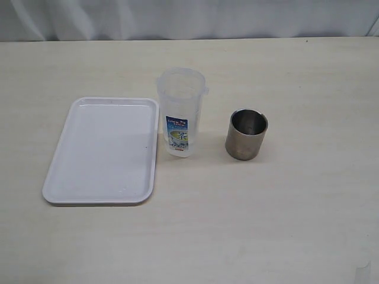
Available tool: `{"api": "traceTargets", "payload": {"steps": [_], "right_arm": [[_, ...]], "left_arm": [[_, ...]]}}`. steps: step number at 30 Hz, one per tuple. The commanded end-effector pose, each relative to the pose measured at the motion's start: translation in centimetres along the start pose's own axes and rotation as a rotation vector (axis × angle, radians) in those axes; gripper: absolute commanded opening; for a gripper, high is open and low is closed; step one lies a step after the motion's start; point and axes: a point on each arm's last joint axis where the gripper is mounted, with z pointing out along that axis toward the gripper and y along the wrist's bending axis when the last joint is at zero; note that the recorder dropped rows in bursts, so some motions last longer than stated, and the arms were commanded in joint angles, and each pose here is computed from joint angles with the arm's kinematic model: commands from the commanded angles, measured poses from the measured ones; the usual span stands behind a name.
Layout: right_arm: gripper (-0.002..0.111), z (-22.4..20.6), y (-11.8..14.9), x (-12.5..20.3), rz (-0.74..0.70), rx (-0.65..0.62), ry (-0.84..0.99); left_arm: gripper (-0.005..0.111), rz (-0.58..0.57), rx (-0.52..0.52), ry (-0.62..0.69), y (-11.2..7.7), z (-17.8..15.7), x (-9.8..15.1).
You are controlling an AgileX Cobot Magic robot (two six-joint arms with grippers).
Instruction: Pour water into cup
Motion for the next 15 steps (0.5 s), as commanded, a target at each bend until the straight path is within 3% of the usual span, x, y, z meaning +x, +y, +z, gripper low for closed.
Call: {"api": "traceTargets", "payload": {"steps": [1, 8, 13, 15], "right_arm": [[0.091, 0.7, -0.1, 0.4, 0.008, 0.008, 0.036], [0.091, 2.5, -0.1, 1.8, -0.025, -0.006, 0.148], [0.091, 4.1, 0.2, 3.1, -0.058, -0.047, 0.212], [0.091, 5.1, 0.1, 4.3, -0.047, -0.056, 0.262]], "left_arm": [[0.094, 0.027, 0.153, 0.128, -0.8, 1.9, 1.8], [0.093, 0.016, 0.369, 0.325, -1.4, 5.6, 5.1], [0.093, 0.025, 0.553, 0.438, -1.7, 7.9, 8.6], [0.093, 0.035, 0.616, 0.509, -1.9, 9.5, 11.4]]}}
